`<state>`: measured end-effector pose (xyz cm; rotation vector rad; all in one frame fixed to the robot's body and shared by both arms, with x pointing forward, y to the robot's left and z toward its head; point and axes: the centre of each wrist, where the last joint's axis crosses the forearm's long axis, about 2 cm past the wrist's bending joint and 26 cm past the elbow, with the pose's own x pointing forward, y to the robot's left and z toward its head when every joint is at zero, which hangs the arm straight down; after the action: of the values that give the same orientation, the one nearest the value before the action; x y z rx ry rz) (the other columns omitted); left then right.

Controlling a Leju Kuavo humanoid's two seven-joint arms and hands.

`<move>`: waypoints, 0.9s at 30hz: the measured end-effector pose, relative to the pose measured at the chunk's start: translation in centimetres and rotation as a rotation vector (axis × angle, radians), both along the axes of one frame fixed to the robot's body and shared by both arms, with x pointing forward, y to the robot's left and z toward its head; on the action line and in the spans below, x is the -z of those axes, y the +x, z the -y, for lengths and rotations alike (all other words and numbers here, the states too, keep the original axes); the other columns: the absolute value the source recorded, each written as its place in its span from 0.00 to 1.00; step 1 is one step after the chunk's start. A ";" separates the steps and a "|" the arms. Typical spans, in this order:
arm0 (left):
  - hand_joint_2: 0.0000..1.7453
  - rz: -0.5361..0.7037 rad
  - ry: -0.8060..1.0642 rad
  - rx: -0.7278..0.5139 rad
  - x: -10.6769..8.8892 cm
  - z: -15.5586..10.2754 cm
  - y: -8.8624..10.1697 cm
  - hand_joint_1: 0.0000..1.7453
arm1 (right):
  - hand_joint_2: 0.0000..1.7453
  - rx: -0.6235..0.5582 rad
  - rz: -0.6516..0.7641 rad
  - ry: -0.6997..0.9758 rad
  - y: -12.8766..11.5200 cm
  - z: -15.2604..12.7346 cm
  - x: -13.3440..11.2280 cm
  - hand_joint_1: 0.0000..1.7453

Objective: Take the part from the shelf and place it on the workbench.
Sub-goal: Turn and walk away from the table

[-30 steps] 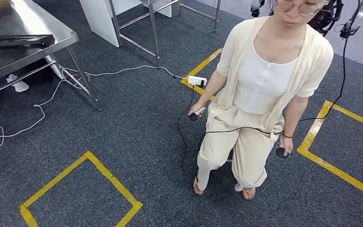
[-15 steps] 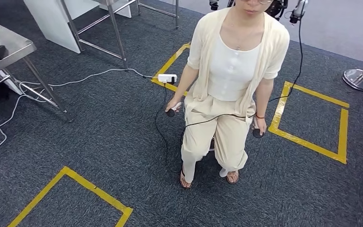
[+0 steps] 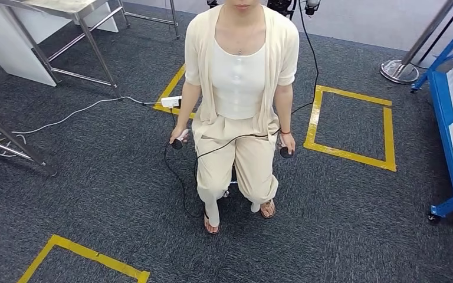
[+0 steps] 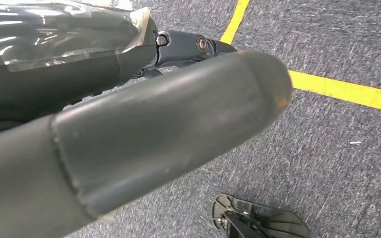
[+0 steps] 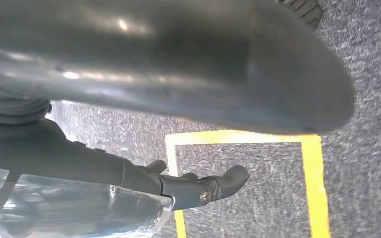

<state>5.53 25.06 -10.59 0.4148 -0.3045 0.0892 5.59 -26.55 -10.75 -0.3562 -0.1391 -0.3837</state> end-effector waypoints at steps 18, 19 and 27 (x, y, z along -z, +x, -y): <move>0.00 -0.005 0.000 -0.001 0.0 0.0 0.1 0.00 | 0.00 0.023 -0.003 0.003 -0.1 0.1 0.0 0.00; 0.00 -0.005 0.000 -0.001 0.0 0.0 0.1 0.00 | 0.00 0.023 -0.002 0.003 0.0 0.1 0.0 0.00; 0.00 -0.002 0.001 -0.001 0.0 0.0 0.3 0.00 | 0.00 0.028 0.001 0.005 0.1 0.1 0.0 0.00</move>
<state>5.80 25.09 -10.55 0.4158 -0.3019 0.0897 5.66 -26.68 -10.75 -0.3532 -0.1341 -0.4117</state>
